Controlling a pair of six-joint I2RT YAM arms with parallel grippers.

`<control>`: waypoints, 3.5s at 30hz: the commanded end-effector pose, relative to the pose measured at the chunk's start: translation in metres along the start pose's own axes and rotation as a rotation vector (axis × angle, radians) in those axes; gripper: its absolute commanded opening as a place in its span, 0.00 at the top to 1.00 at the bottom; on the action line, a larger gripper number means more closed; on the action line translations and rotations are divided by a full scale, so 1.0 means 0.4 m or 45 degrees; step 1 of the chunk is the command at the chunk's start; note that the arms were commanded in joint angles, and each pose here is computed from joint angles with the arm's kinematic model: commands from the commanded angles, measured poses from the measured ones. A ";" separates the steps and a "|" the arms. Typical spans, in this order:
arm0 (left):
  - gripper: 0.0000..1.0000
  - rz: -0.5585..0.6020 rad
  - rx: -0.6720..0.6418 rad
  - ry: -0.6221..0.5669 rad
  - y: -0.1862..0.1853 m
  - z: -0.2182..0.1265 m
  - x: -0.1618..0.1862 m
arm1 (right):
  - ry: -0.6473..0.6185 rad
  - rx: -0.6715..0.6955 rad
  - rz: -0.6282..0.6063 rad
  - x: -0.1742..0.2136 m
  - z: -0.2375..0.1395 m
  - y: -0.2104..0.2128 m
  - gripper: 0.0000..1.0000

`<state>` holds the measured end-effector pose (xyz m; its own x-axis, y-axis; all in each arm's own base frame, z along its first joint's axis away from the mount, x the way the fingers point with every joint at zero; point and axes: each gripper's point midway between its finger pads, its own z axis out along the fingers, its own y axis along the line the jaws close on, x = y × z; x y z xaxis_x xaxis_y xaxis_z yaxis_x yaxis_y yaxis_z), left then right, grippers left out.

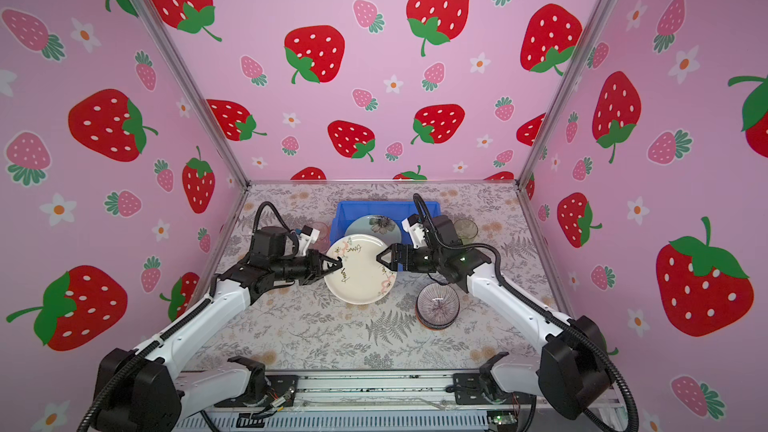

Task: Place the mixed dishes into the plastic bin
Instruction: 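Tilt the white plate up on edge and lift it with both grippers, then carry the upright white plate over the blue bin with both grippers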

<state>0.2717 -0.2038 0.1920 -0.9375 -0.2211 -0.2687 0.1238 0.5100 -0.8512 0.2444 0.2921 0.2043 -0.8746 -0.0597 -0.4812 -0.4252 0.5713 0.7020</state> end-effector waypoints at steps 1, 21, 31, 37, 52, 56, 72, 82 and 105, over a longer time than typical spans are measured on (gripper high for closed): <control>1.00 0.188 0.172 -0.016 -0.131 -0.028 -0.045 | -0.025 -0.032 -0.022 -0.008 -0.020 0.007 0.00; 1.00 0.276 0.233 -0.055 -0.191 -0.015 -0.120 | -0.087 -0.093 0.019 -0.039 -0.043 -0.018 0.07; 1.00 0.269 0.251 -0.054 -0.196 0.004 -0.121 | -0.119 -0.178 0.012 -0.078 -0.013 -0.002 0.19; 1.00 0.276 0.246 -0.048 -0.197 0.015 -0.116 | -0.129 -0.200 0.011 -0.089 -0.010 0.005 0.27; 1.00 0.256 0.232 -0.042 -0.177 0.035 -0.117 | -0.133 -0.220 0.039 -0.078 -0.004 0.000 0.58; 1.00 0.252 0.228 -0.044 -0.174 0.039 -0.120 | -0.136 -0.224 0.037 -0.078 -0.008 0.004 0.66; 0.96 0.229 0.175 -0.018 -0.132 0.063 -0.108 | -0.149 -0.241 0.046 -0.084 -0.012 0.012 1.00; 0.78 0.214 0.145 -0.011 -0.109 0.070 -0.102 | -0.158 -0.231 0.048 -0.092 -0.015 0.014 1.00; 0.00 0.328 0.002 -0.111 -0.114 0.005 -0.148 | -0.252 -0.165 0.043 -0.191 -0.038 0.015 1.00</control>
<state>0.3155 -0.2229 0.2202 -0.8839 -0.1559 -0.4410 0.2985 0.5380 -0.7883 0.2894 0.2823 0.2067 -0.8896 0.0862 -0.4485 -0.3439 0.5197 0.7821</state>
